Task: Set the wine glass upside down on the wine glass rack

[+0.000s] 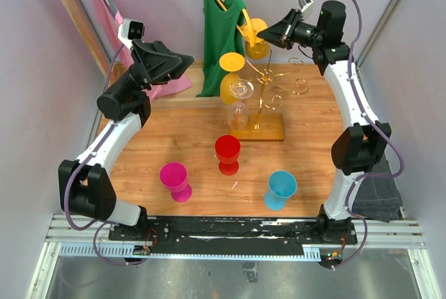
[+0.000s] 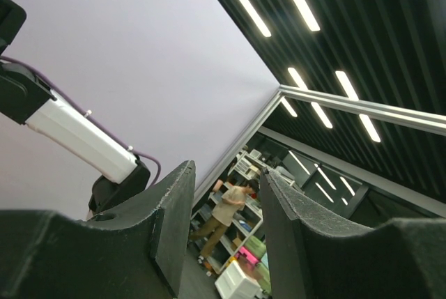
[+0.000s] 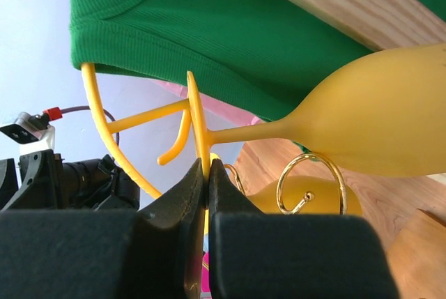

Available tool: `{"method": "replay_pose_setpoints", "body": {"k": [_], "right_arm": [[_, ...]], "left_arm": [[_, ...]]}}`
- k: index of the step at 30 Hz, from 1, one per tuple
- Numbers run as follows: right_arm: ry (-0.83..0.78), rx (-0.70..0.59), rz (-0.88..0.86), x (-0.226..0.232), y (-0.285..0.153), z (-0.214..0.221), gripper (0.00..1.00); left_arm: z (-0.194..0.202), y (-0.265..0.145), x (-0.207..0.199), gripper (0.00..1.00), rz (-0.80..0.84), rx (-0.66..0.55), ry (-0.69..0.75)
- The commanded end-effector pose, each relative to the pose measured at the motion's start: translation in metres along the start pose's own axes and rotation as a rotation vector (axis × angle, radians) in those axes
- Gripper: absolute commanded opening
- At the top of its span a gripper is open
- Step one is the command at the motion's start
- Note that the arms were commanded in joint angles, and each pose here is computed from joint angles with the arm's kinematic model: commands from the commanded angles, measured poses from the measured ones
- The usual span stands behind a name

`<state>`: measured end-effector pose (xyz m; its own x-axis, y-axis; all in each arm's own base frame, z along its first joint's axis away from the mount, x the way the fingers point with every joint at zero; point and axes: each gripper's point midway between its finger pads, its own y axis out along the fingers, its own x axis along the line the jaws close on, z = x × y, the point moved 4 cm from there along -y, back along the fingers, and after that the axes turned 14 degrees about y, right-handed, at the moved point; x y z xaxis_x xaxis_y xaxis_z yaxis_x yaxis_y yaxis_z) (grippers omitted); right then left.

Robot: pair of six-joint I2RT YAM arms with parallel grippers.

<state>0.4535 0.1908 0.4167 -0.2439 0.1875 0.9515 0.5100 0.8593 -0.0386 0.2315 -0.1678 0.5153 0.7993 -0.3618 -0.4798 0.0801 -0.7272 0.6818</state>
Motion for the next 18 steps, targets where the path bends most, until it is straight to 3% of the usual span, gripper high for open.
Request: {"method": "replay_pose_setpoints", "body": {"k": [1,18], "right_arm": [[-0.023,0.047,-0.008,0.004,0.003,0.016,0.01],[-0.003,0.074,0.017,-0.001,-0.003,0.031,0.01]], "left_arm": [[0.015,-0.006,-0.037,0.47,0.148,0.049,0.164],[0.014,-0.006,-0.034,0.47,0.143,0.044,0.157]]}}
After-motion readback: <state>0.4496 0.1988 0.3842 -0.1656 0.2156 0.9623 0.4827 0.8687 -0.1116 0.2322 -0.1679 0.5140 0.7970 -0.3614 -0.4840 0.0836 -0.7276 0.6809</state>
